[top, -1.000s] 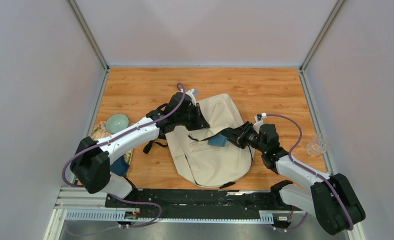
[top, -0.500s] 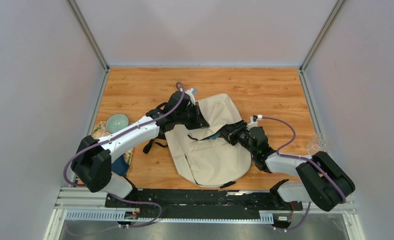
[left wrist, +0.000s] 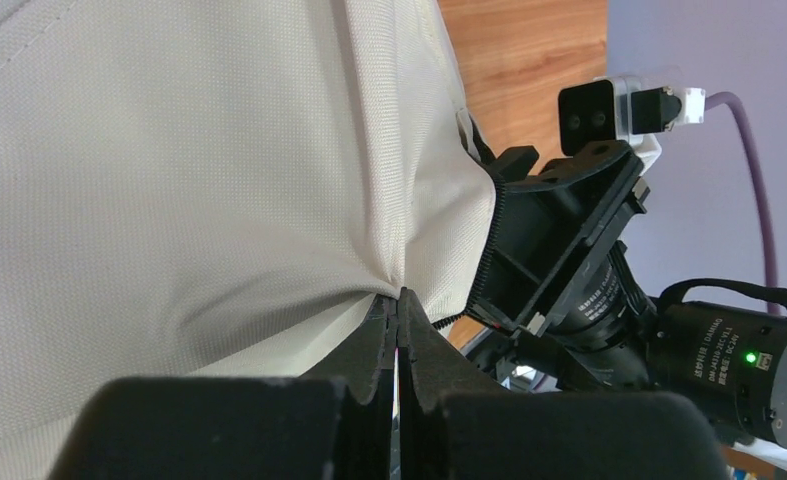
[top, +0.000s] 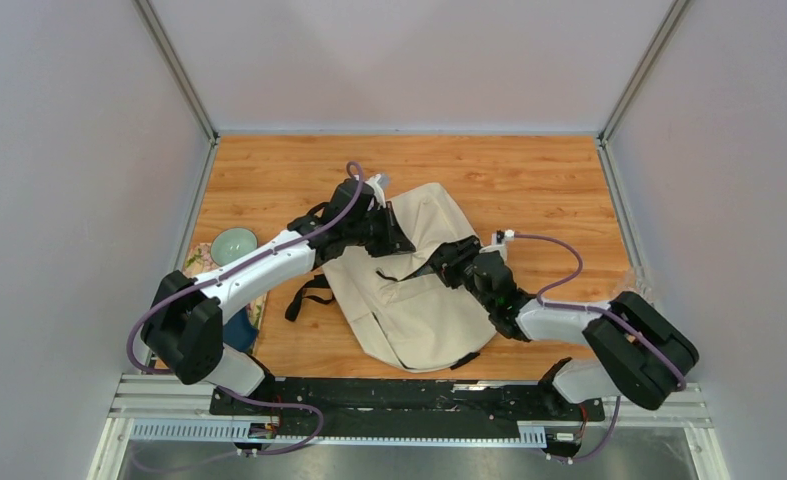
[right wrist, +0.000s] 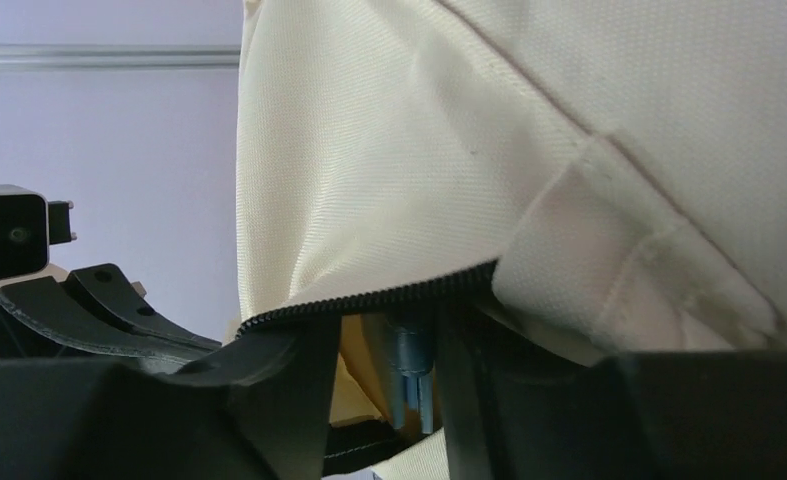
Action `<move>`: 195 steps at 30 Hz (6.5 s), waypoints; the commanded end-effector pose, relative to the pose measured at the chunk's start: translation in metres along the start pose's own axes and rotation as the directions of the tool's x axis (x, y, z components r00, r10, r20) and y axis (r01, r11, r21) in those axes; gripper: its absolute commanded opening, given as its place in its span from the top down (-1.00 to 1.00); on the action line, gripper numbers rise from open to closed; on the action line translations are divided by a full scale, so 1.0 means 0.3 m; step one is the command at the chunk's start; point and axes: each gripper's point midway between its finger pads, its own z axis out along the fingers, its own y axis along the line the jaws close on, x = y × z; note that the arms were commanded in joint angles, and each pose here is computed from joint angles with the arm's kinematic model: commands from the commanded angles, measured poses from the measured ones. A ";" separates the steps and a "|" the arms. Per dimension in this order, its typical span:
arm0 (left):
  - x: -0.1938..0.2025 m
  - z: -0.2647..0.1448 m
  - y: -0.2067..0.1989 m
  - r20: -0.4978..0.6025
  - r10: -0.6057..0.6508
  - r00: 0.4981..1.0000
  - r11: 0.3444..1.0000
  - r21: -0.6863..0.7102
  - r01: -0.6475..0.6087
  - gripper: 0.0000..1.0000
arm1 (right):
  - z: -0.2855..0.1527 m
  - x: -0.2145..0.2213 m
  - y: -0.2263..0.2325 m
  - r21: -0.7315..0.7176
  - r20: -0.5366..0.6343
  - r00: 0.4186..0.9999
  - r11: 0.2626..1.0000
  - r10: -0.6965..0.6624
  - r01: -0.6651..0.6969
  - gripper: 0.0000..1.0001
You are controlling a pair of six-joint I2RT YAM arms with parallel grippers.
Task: Pack the student bag
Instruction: Place the personal item in the student bag, then zip the student bag at the center of the board.
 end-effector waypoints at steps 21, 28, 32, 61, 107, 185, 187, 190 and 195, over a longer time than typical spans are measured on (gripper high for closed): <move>0.032 -0.041 -0.036 -0.046 -0.003 0.999 0.995 0.102 0.008 1.00 | -0.124 -0.027 -0.035 0.182 -0.042 0.976 0.959 -0.212 0.217 0.71; 0.036 -0.043 -0.045 -0.054 0.004 0.999 0.993 0.117 0.002 1.00 | -0.060 0.013 -0.057 0.226 -0.101 0.972 0.947 -0.212 0.230 0.93; 0.043 -0.037 -0.044 -0.066 0.001 0.998 0.993 0.121 0.007 1.00 | -0.014 0.025 -0.017 0.178 -0.094 0.977 0.962 -0.192 0.206 0.94; 0.067 -0.004 0.009 -0.086 -0.015 0.996 0.996 0.090 0.023 1.00 | -0.216 -0.082 0.014 0.184 -0.019 0.939 0.922 -0.342 0.340 0.00; 0.087 -0.229 0.189 0.122 0.242 0.963 0.953 -0.219 -0.211 -0.49 | -0.105 0.001 0.018 0.247 -0.236 0.853 0.821 -0.465 0.515 0.92; 0.093 -0.200 0.311 0.292 0.124 0.948 0.988 -0.128 -0.089 1.00 | -0.029 0.388 0.100 -0.074 -0.551 0.214 0.302 -0.807 0.950 0.07; 0.095 -0.200 0.304 0.287 0.125 0.950 0.988 -0.119 -0.094 1.00 | -0.016 0.379 0.090 -0.053 -0.552 0.197 0.270 -0.810 0.961 0.07; 0.101 -0.198 0.302 0.279 0.121 0.953 0.989 -0.112 -0.093 1.00 | -0.003 0.374 0.081 -0.040 -0.554 0.169 0.228 -0.815 0.973 0.07; 0.109 -0.196 0.304 0.269 0.123 0.955 0.989 -0.111 -0.096 1.00 | 0.004 0.369 0.090 -0.032 -0.542 0.149 0.197 -0.827 0.980 0.07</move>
